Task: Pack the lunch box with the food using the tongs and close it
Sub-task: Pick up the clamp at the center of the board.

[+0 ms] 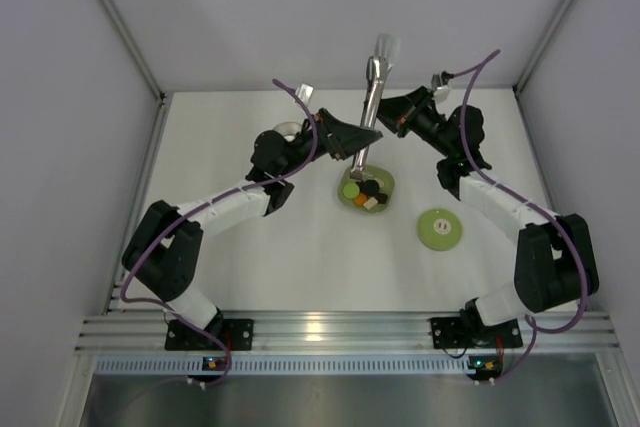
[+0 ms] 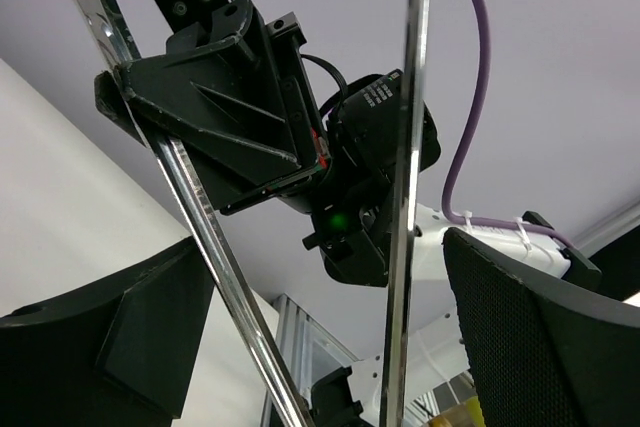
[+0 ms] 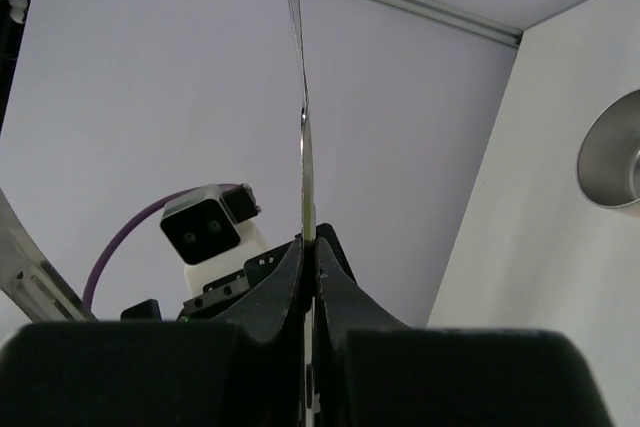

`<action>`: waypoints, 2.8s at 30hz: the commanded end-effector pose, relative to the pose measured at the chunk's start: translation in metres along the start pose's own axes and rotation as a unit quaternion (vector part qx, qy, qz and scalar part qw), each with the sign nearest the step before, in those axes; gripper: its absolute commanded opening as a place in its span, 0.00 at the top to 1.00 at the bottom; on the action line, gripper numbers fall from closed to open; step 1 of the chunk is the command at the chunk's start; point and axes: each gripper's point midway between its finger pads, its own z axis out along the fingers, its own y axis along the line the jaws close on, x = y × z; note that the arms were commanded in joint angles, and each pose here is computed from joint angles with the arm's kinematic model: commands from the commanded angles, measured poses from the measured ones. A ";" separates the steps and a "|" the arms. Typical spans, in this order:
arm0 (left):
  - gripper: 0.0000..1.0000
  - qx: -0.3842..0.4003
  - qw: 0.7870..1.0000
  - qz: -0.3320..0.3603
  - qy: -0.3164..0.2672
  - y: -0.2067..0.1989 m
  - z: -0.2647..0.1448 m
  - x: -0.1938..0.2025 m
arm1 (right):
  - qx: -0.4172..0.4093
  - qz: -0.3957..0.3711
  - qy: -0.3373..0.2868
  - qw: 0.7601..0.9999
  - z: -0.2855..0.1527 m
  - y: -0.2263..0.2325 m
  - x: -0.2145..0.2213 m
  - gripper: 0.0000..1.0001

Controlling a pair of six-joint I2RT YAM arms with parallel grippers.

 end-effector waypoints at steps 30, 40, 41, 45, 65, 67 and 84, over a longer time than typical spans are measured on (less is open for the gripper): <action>0.22 0.044 0.998 -0.007 -0.033 -0.034 0.002 -0.006 | -0.089 -0.046 -0.094 0.990 -0.006 0.027 -0.007 1.00; 0.36 0.044 0.999 -0.001 -0.031 -0.037 0.003 -0.006 | -0.096 -0.043 -0.086 0.991 -0.002 0.025 -0.002 1.00; 0.36 0.045 0.999 -0.002 -0.029 -0.038 0.003 -0.005 | -0.096 -0.043 -0.087 0.991 -0.002 0.026 -0.002 1.00; 0.41 0.043 0.999 0.000 -0.029 -0.039 0.003 -0.006 | -0.094 -0.050 -0.087 0.990 -0.002 0.028 -0.002 1.00; 0.46 0.008 0.999 0.037 -0.029 -0.042 0.001 -0.013 | -0.007 -0.146 -0.150 0.978 -0.029 0.037 -0.019 0.78; 0.46 -0.002 0.999 0.042 -0.028 -0.040 0.001 -0.014 | 0.013 -0.158 -0.153 0.975 -0.033 0.032 -0.021 0.78; 0.49 -0.233 0.961 0.133 0.064 0.025 -0.024 -0.009 | 0.157 -0.244 -0.188 0.938 -0.074 0.017 -0.039 0.76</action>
